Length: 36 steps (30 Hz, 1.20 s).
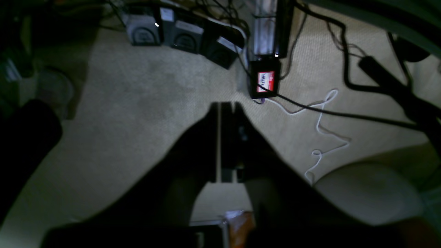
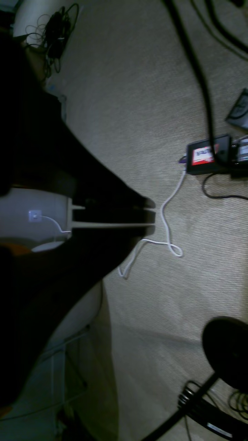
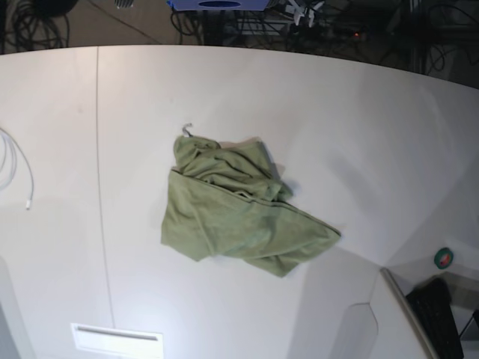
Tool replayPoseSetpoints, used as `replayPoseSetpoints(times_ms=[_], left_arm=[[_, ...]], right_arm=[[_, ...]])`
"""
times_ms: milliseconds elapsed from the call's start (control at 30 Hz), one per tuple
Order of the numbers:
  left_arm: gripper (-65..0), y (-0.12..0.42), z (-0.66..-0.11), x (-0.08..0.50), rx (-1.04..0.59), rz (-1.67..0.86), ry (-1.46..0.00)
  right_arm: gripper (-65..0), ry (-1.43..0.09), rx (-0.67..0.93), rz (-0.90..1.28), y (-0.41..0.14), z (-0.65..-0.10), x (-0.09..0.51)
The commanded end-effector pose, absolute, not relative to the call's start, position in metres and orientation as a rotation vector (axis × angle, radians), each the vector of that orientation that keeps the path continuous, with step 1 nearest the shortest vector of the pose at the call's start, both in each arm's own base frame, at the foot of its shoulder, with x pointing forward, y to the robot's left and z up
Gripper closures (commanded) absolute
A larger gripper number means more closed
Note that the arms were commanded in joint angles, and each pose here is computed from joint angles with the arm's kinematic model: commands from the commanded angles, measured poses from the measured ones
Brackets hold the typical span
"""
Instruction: Layout the t-shirt on the table in an organized manner, then fold the t-shirt properly
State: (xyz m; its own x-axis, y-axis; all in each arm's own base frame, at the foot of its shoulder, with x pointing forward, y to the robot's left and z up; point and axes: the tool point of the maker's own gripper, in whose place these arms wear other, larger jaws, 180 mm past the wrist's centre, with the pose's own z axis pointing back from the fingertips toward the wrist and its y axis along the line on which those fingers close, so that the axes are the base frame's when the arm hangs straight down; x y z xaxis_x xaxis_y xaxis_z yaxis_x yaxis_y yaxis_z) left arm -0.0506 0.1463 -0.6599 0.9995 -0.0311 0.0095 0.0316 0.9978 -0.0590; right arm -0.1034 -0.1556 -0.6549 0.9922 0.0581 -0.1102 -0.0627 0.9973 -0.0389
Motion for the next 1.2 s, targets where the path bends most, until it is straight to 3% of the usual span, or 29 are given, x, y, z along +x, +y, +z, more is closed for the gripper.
replayPoseSetpoints(times_ms=[0,333,633,900,1167], left_arm=[[0.0,0.148,-0.659,-0.056,-0.057,-0.034,-0.001],[0.0,0.156,-0.650,-0.049,-0.047,-0.056,-0.088],[0.0,0.188,-0.618,-0.067,-0.007,-0.123,-0.178],[0.0,0.190,-0.546,-0.052,-0.018,-0.231,-0.363],[0.0,0.173,-0.459,0.022,-0.114,-0.174,-0.641]], right_arm=[[0.0,0.114,-0.049,0.061,-0.158,-0.654,-0.108],[0.0,0.022,-0.049,0.066,-0.157,-0.644,-0.113],[0.0,-0.069,-0.049,0.083,-0.153,-0.586,-0.116],[0.0,-0.207,-0.116,0.032,-0.173,-0.510,-0.085],[0.0,-0.485,-0.164,0.034,-0.184,-0.430,-0.004]])
